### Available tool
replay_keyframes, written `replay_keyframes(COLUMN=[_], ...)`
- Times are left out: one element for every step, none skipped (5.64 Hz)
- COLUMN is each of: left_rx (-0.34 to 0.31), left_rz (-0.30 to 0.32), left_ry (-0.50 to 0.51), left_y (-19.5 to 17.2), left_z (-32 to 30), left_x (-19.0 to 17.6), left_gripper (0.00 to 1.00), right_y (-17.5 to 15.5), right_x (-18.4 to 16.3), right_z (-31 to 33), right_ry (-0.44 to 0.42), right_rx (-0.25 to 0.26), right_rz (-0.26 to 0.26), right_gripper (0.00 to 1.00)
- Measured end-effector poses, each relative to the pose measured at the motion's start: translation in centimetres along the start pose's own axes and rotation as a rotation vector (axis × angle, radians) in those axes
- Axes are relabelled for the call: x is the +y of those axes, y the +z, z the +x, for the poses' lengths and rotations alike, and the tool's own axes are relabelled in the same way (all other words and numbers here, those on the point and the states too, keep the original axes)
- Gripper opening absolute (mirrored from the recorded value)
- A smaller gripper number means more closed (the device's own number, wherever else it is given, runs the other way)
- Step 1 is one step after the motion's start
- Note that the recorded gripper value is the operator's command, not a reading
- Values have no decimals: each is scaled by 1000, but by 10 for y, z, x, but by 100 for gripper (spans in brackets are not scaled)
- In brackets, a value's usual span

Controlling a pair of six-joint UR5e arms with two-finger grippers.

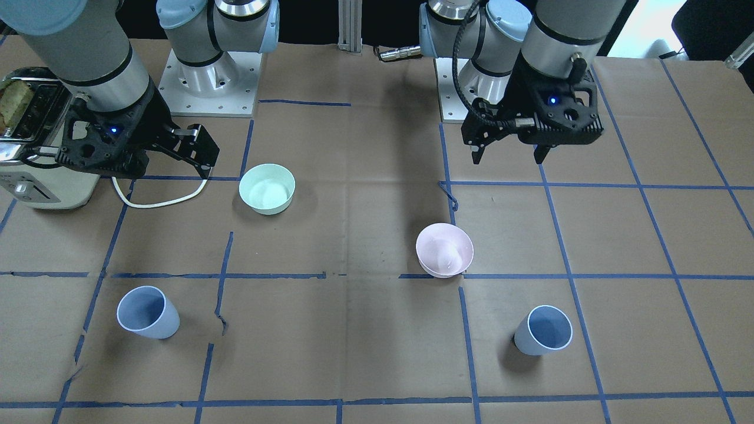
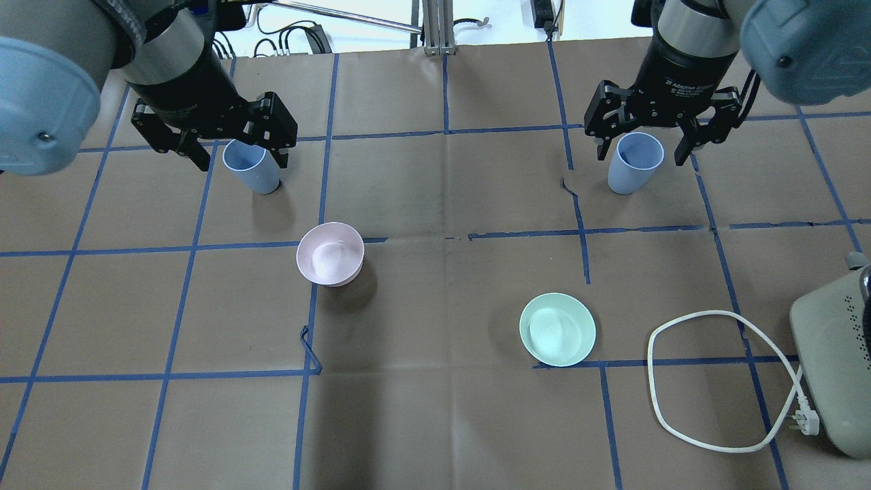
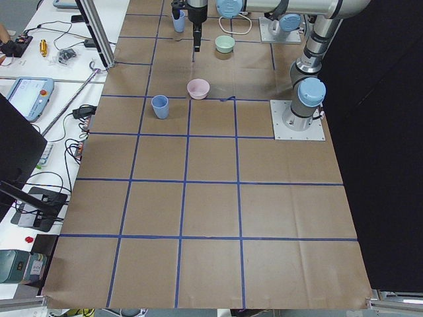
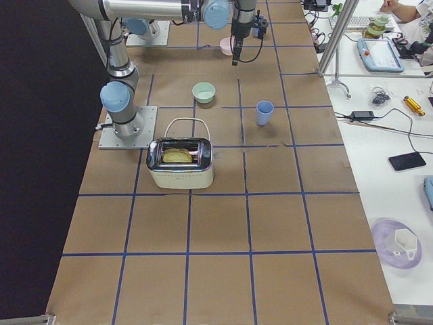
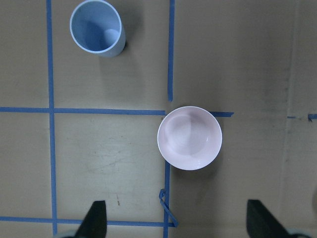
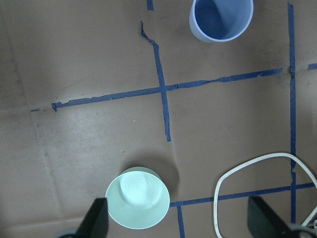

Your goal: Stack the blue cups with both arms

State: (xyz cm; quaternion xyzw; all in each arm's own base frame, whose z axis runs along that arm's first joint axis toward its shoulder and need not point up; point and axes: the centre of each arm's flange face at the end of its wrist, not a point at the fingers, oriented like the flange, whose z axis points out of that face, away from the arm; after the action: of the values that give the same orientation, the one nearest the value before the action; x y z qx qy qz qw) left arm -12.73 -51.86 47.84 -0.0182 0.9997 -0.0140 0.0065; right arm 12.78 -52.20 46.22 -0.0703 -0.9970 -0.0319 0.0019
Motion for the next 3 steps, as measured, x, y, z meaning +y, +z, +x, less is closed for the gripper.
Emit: replay_keyframes(left_rx=[-1, -2, -4], left_rz=[4, 22, 35], left_ry=[6, 16, 26], left_y=[23, 51, 83], left_z=[-7, -15, -27], left_x=[-27, -57, -82], left_gripper=[99, 99, 99], right_y=[-2, -3, 1], right_x=[-5, -16, -42], right_z=[2, 10, 32], right_ry=[3, 1, -19], right_rx=[-3, -6, -8], right_rz=[23, 50, 76], right_gripper=[100, 100, 100])
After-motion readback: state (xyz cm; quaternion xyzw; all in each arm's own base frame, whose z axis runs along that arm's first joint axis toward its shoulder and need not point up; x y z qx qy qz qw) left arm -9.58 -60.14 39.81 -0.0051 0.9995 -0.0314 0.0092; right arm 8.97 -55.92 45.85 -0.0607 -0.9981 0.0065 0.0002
